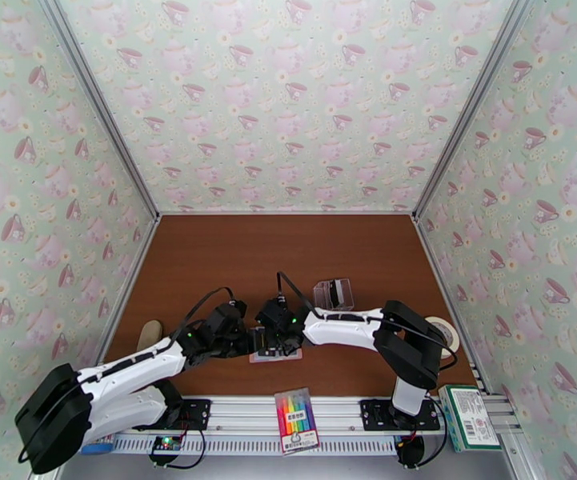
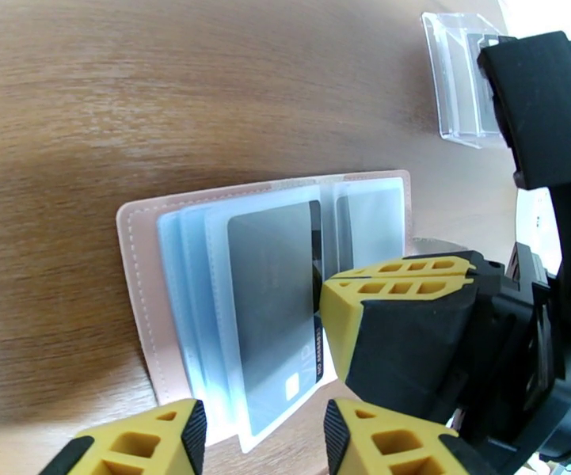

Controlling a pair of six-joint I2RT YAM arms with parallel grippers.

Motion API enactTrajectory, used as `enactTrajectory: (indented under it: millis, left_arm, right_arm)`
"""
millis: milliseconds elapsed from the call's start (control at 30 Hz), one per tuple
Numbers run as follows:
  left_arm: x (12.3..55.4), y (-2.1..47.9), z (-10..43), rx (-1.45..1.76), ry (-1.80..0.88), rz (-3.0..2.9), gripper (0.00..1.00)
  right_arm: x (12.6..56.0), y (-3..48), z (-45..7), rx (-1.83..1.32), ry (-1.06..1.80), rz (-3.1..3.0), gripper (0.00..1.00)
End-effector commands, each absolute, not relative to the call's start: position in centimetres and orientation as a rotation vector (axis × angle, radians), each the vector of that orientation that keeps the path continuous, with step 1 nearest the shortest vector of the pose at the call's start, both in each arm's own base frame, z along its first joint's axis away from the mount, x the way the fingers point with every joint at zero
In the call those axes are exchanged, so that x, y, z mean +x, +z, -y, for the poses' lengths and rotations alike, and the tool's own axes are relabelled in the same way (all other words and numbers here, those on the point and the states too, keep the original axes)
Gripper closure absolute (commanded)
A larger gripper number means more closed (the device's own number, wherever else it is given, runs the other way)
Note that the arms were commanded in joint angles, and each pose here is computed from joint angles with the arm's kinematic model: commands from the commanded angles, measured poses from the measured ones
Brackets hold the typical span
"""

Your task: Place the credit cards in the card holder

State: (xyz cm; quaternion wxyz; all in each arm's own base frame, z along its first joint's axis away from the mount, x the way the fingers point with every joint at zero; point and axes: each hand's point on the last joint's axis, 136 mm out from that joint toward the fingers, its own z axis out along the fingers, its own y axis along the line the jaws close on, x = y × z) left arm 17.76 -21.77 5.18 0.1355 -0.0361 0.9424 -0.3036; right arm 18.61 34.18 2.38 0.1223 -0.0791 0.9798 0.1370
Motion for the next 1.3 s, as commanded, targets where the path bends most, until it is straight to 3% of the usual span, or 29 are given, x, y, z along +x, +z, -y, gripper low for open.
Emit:
enactTrajectory:
  millis: [0,1267]
  left_arm:
    - [17.4,4.9,22.3,-0.096,-0.909,-2.745,0.53]
    - [16.9,5.6,24.5,-0.042,-1.02,-2.719,0.54]
  right_arm:
    - [18.5,2.3,-34.5,-0.242,0.392,-2.861,0.92]
    - [18.9,4.1,-34.4,-0.207,0.454,-2.806,0.91]
